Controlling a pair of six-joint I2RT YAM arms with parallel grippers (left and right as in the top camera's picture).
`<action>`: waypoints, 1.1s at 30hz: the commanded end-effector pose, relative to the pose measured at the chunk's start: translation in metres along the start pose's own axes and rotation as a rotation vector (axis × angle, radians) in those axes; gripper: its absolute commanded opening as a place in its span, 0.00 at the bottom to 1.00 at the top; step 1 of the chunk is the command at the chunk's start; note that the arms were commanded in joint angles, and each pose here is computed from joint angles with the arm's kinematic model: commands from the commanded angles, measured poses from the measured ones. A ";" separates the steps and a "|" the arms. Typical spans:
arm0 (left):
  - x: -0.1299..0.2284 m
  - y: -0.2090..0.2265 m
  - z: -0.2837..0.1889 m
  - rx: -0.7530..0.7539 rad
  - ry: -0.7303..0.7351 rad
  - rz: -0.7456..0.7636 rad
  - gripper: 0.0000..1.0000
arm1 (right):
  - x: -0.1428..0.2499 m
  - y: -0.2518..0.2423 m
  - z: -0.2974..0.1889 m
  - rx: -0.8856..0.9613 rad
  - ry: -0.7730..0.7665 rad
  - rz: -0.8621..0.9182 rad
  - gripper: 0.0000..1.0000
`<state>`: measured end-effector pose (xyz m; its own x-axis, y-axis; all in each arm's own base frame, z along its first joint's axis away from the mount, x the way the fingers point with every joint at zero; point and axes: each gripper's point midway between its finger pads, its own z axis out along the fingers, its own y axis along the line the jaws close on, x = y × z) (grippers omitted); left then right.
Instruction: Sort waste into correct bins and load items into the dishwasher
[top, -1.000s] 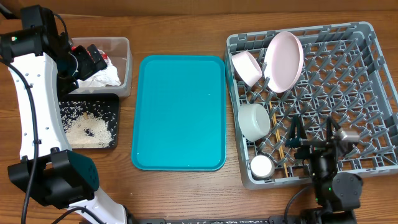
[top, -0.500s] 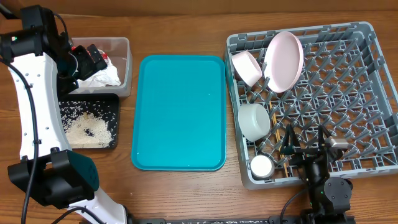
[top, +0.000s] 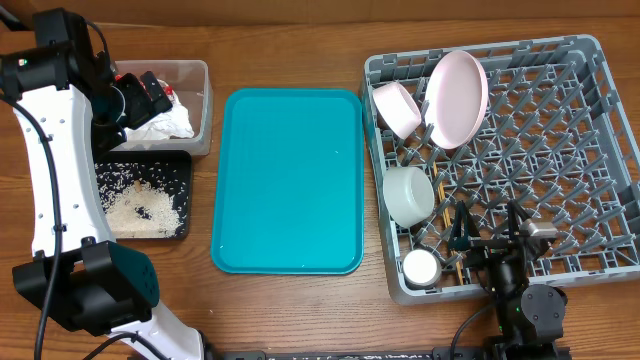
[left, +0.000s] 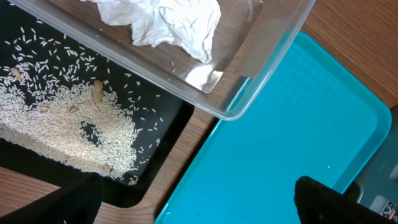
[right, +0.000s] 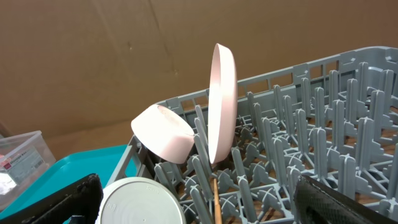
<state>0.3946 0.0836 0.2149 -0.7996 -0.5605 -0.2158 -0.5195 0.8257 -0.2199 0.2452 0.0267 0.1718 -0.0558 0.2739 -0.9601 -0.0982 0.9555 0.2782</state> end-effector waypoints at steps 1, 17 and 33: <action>-0.002 -0.002 -0.011 0.007 -0.032 0.018 1.00 | 0.002 -0.001 0.000 0.001 -0.004 -0.003 1.00; -0.024 0.000 -0.016 -0.021 -0.136 0.046 1.00 | 0.002 -0.001 0.000 0.001 -0.004 -0.003 1.00; 0.017 -0.068 -0.124 0.267 -0.852 0.599 1.00 | 0.002 -0.001 0.000 0.001 -0.004 -0.003 1.00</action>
<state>0.4072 0.0289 0.3652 -0.3872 -0.0808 -0.9184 0.0344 0.9942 -0.1020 0.2450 0.0274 0.1708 -0.0610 0.2733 -0.9600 -0.1010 0.9552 0.2784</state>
